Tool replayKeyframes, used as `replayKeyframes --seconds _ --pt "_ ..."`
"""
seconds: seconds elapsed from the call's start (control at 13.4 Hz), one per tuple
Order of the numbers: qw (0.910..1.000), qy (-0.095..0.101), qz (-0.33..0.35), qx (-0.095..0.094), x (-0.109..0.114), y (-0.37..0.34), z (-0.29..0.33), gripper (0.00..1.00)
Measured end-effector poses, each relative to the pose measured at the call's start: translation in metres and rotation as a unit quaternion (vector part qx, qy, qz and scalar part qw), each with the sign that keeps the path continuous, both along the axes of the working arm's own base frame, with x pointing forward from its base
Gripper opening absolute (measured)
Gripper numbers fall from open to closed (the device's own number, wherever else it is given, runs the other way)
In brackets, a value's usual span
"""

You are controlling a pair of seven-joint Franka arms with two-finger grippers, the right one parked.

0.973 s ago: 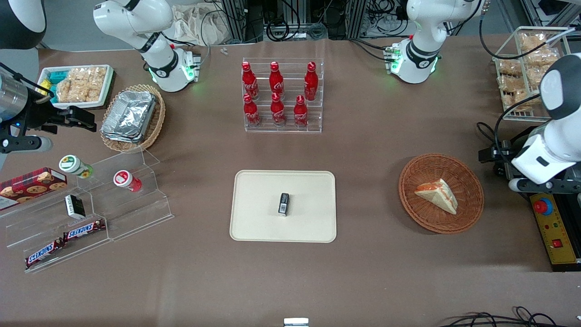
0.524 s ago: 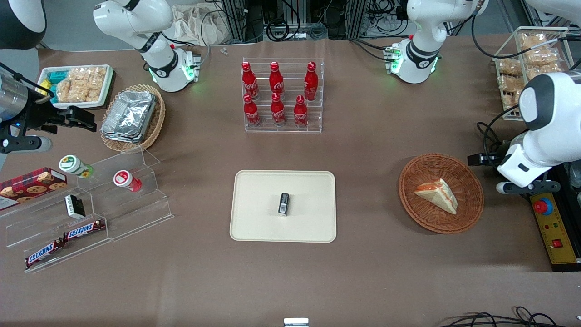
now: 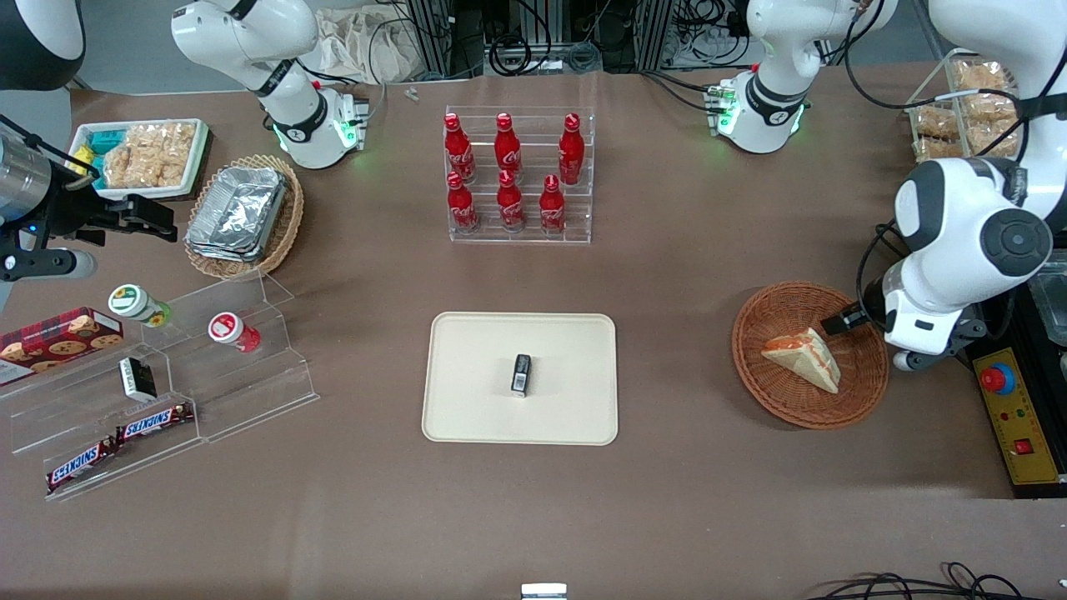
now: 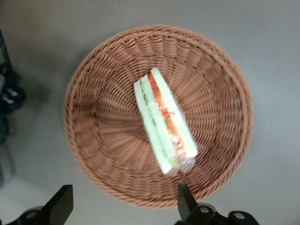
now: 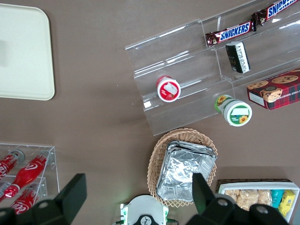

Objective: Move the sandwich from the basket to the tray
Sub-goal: 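Lower the open left gripper over the wrapped sandwich in the basket, then close the left gripper on the sandwich's wrapped end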

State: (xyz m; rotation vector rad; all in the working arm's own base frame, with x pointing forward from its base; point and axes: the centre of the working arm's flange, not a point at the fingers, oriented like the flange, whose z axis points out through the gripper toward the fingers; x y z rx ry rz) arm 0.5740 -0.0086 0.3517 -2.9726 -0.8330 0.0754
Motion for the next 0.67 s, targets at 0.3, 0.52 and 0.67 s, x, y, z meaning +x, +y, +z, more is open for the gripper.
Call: replayKeyframes --seconds 0.3,0.52,0.67 --pt "0.9898 -0.013 0.142 -0.001 0.006 -0.003 -0.032 1.00" --pt "0.9762 -0.026 0.215 -0.008 0.010 -0.004 -0.048 1.00" --pt "0.9684 -0.034 0.247 -0.010 0.012 -0.004 -0.056 1.00"
